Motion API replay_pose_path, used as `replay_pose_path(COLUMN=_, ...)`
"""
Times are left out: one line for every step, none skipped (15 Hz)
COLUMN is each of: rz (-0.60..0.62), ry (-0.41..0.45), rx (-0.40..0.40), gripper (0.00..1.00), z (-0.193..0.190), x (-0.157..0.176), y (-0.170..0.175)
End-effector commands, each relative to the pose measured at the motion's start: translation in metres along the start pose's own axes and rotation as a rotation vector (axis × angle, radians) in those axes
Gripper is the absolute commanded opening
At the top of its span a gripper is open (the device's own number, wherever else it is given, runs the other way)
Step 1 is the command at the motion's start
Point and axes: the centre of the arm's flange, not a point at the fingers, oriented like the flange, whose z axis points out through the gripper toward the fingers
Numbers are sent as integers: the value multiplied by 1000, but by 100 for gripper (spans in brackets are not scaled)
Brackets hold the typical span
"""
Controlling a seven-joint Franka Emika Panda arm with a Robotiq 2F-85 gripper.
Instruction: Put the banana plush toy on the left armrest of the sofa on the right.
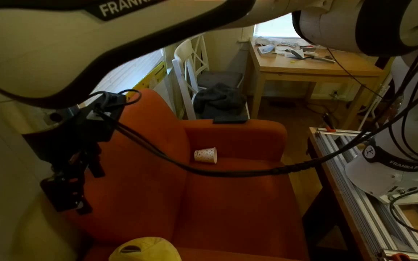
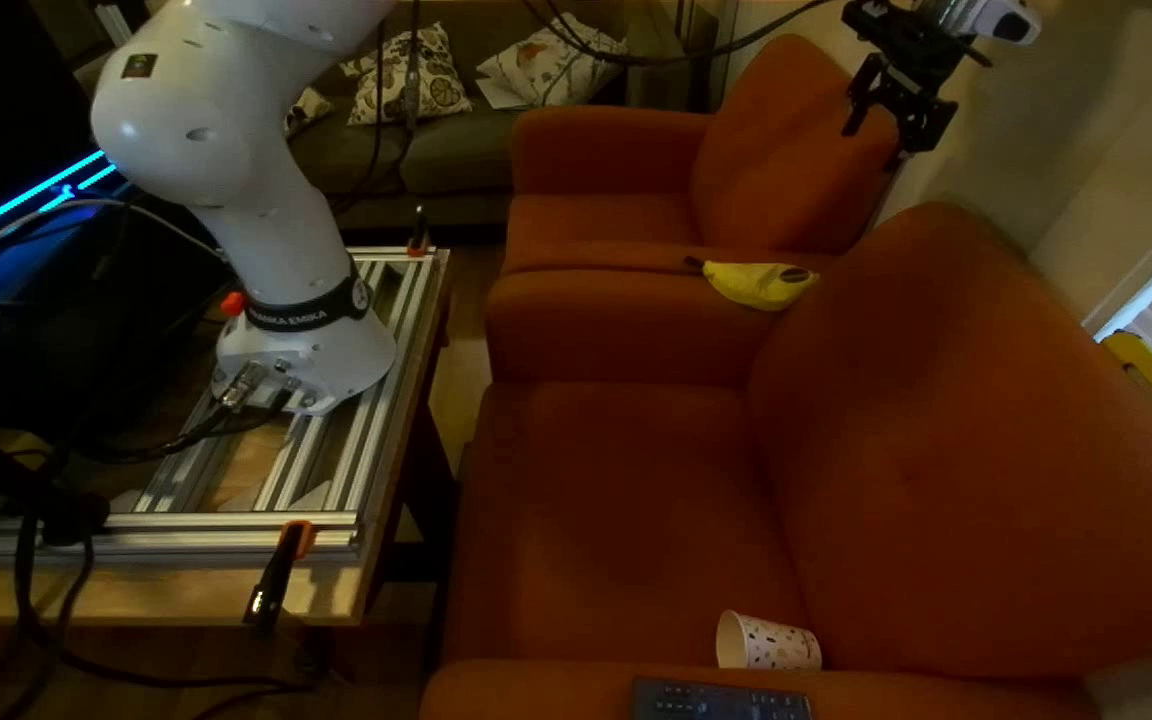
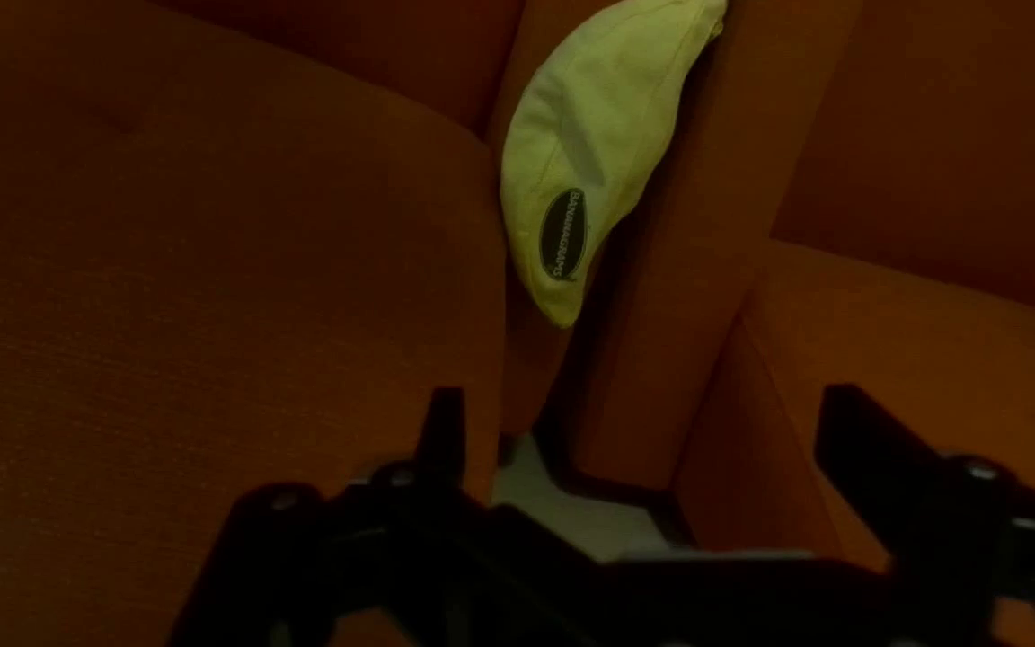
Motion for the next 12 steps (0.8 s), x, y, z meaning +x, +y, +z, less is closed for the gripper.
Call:
replay_pose_path(rz=48, ry=37, rx=-54, gripper=100, z=-13, x=-25, y=-2)
replay_pose_path(rz=54, ry=43, rx=-59, gripper=100, z=-18, x=-27, y=-1)
replay_pose_path(rz=58, ry=46, rx=-67, gripper=100, z=-22, x=-29, y=0)
replay_pose_path(rz=65, ry=50, rx=-73, gripper=100, z=-24, x=-30, y=1)
replay_pose_path(rz=67, ry=52, rx=-80, gripper=100, z=-29, x=-33, y=2)
replay_pose_path(rz=71, ry=50, rx=-85, gripper=100, z=-31, x=-36, y=3)
replay_pose_path(rz=80, ry=50, rx=-93, gripper=100, z=-35, x=-39, y=4)
replay_pose_path(rz=86, ry=51, rx=-100, gripper=100, z=-38, x=-42, y=5)
replay_pose_path(rz=94, ry=54, rx=-109, gripper=100, z=-42, x=-45, y=7)
replay_pose_path(rz=106, ry=61, rx=-119, gripper=100, z=-46, x=-49, y=9)
replay_pose_path(rz=119, ry=72, rx=-128, gripper=100, z=-51, x=-53, y=11)
replay_pose_path(rz=135, ry=88, rx=-137, gripper=100, z=-55, x=-57, y=13)
